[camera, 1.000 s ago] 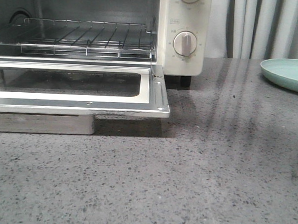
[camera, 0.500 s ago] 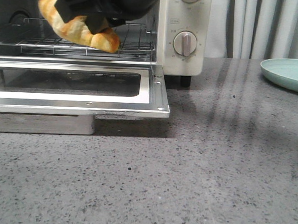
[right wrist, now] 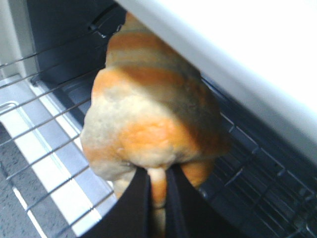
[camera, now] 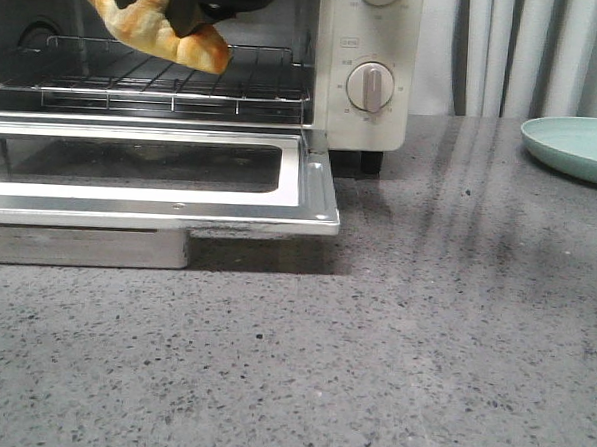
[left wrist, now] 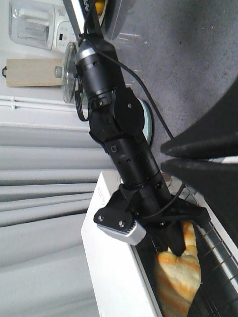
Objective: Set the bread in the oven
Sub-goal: 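Lower the croissant onto the wire rack and open the right gripper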
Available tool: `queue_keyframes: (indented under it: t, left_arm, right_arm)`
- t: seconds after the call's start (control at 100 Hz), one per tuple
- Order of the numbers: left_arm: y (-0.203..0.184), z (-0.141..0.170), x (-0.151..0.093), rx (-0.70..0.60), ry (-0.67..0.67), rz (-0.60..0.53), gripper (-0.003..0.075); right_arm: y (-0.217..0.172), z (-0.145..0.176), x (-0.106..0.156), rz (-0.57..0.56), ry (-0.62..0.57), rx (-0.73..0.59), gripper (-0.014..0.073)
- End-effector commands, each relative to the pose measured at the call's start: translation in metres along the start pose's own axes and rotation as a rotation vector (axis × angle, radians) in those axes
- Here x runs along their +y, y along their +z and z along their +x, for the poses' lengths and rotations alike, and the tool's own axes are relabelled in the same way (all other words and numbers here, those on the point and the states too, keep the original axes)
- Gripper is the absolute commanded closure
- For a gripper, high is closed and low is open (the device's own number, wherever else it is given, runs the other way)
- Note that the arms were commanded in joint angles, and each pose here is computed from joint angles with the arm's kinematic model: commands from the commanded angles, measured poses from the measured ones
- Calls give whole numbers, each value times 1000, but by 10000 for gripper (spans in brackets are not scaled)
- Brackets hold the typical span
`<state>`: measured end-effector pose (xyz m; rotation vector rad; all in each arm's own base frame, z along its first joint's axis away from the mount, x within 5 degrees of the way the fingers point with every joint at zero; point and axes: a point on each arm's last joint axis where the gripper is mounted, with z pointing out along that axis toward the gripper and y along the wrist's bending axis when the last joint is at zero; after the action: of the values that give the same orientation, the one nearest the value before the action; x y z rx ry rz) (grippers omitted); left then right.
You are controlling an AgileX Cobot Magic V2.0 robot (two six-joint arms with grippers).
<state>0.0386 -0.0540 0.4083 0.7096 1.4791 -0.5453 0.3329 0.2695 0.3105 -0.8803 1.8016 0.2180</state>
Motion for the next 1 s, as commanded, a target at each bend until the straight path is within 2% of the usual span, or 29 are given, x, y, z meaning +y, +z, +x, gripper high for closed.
queue_keyframes:
  t: [0.0, 0.19, 0.26, 0.3, 0.43, 0.47, 0.52, 0.79, 0.93, 0.99]
  left_arm:
    - [1, -13, 2, -66, -36, -1, 741]
    - [1, -13, 2, -66, -36, 1, 741]
    - [1, -13, 2, -66, -36, 1, 741]
    - [1, -13, 2, -66, -36, 1, 741]
    - [1, -12, 2, -65, -35, 0, 741]
    - [1, -12, 2, -65, -35, 0, 741]
    - [1, -12, 2, -65, -35, 0, 741]
    - [1, -13, 5, -73, -7, -32, 741]
    - [1, -13, 7, -75, 22, -58, 742]
    - [1, -13, 8, -65, 47, -71, 742]
  right_arm:
    - [-13, -30, -13, 31, 0, -122, 664]
    - [0, -25, -11, 23, 8, -107, 657]
    - [3, -22, -9, 19, 16, -96, 585]
    - [5, -20, -9, 17, 25, -89, 492]
    - [5, -20, -9, 11, 54, -88, 91]
    - [5, -20, -8, 11, 58, -87, 1]
    - [5, -20, -8, 10, 61, -82, -65]
    - [-23, -36, 0, -13, 100, -72, -68]
    - [-47, -49, 18, -52, 81, -48, -67]
    - [-60, -53, 27, -74, 69, -27, -34]
